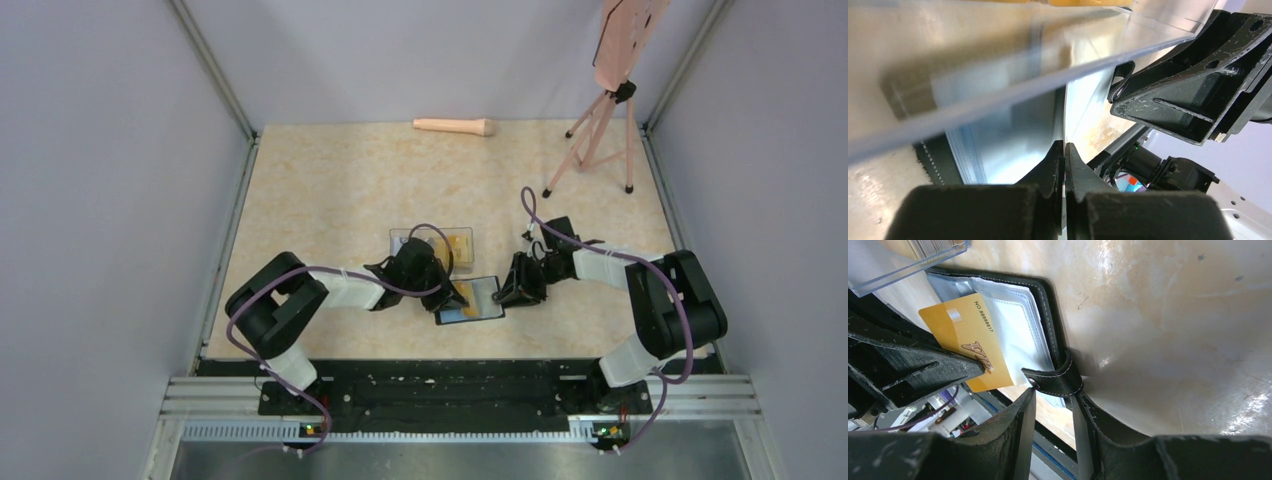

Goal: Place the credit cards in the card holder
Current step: Insert the credit card into the card holder.

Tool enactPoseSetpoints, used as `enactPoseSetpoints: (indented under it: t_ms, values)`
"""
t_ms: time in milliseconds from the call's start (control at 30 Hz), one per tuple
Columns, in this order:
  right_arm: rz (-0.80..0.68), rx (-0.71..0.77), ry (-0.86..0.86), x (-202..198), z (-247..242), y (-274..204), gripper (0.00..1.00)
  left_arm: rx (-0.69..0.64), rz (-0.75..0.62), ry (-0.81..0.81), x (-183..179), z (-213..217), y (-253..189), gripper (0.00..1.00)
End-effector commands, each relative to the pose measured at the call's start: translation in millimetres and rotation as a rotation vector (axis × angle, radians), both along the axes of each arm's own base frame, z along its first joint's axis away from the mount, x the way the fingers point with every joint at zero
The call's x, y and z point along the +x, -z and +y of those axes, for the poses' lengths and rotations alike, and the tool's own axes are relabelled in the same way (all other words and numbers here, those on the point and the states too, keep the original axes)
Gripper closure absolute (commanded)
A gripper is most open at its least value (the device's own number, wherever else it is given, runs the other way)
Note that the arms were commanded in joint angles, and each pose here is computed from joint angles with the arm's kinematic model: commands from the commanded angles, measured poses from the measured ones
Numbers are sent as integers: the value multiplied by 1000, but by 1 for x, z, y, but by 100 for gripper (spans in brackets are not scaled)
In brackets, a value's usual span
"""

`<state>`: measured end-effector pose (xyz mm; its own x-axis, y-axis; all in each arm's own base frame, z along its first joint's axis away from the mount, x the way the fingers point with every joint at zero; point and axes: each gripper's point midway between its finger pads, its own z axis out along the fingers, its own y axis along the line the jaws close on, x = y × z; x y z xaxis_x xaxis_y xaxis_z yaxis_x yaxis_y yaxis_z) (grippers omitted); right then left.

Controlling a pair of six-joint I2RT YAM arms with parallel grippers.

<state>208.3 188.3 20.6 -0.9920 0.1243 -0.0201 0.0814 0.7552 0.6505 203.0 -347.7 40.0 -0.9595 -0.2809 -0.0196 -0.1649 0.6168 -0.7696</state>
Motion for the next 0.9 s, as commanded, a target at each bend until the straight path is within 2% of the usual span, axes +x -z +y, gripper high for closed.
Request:
enactPoseSetpoints:
  t_ms: [0, 400, 700, 867]
  values:
    - [21, -63, 5, -7, -10, 20, 66, 68, -35, -23, 0, 11, -2, 100]
    - [22, -56, 1, -10, -9, 21, 67, -86, -84, 145, -7, -34, -17, 100]
    - [23, -54, 0, -9, -9, 21, 67, -61, -62, 109, -9, -25, -12, 100]
    - [21, -53, -1, -9, -8, 21, 67, 27, -49, 110, -9, -17, -6, 74]
